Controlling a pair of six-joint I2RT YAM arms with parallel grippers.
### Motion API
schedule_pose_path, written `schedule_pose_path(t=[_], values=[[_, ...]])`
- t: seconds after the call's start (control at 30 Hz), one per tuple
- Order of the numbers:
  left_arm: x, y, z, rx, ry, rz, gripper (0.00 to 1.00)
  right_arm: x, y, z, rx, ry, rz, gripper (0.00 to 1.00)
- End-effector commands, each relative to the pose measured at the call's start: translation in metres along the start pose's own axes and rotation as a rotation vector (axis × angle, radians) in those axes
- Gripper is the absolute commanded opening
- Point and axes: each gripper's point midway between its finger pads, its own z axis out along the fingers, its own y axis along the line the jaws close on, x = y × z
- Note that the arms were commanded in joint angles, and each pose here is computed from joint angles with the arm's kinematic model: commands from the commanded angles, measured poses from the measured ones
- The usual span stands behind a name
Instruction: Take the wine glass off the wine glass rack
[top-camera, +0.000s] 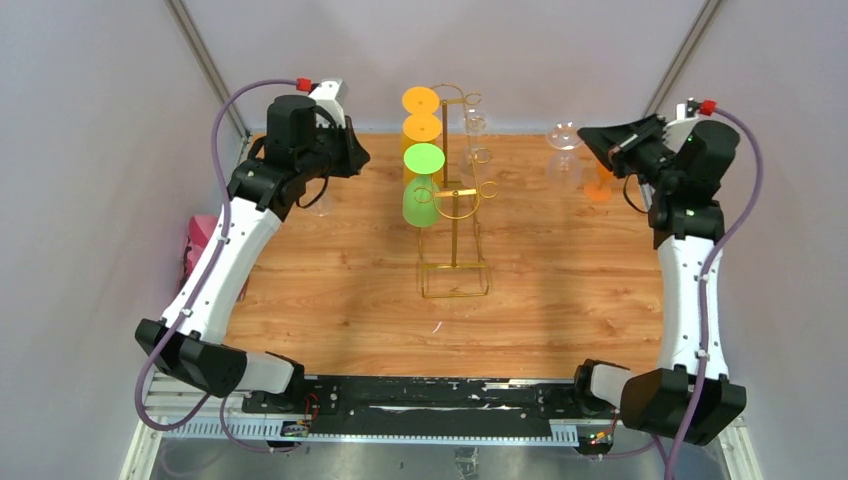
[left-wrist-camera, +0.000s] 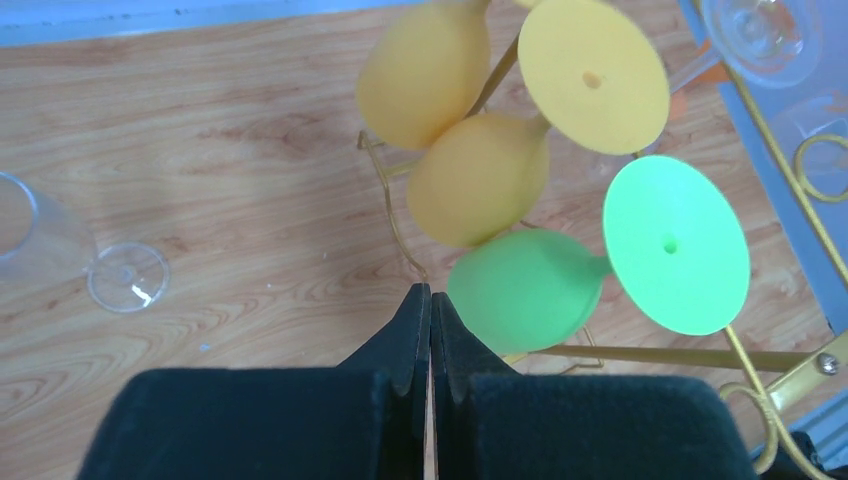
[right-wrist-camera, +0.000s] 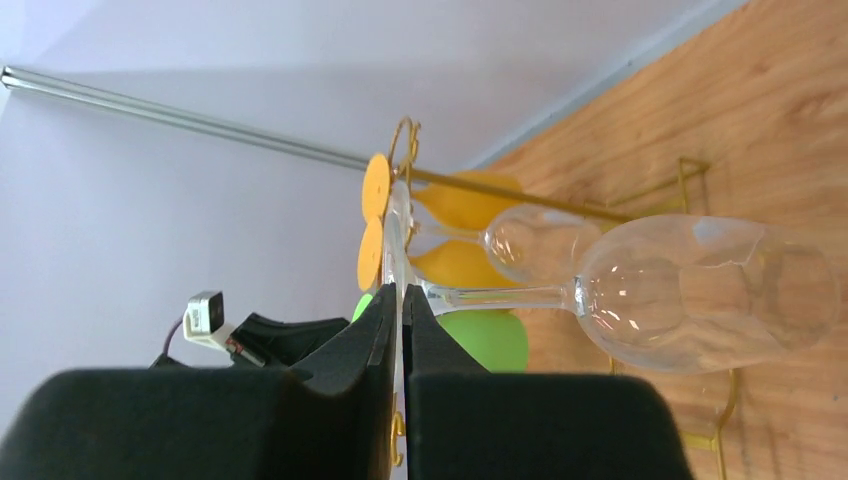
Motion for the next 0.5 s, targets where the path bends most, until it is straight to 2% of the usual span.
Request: schedule_pose_path(t=[0.0, 0.2, 0.3, 0.4, 0.47], values=[[-0.048, -0.013, -0.021, 0.004, -0.131, 0.005, 0.0, -0.028, 0.057, -0.028, -0.088, -0.111, -0.198, 0.0], [-0.118, -0.056, -0.05, 0.16, -0.288, 0.049, 0.05, -0.032, 0.186, -0.062, -0.452, -0.108, -0.399, 0.0], [-0.143, -0.1, -0.071, 0.387, -0.37, 0.103, 0.11, -0.024, 0.238, -0.087, -0.641, -0.094, -0.472, 0.0], [-0.145, -0.144, -0.091, 0.677, -0.433, 0.171, 0.18, -0.013, 0.274, -0.11, -0.829, -0.047, -0.484, 0.0], [-0.143, -0.16, -0.103, 0.802, -0.473, 0.204, 0.24, -0.008, 0.287, -0.121, -0.936, -0.012, -0.484, 0.0]])
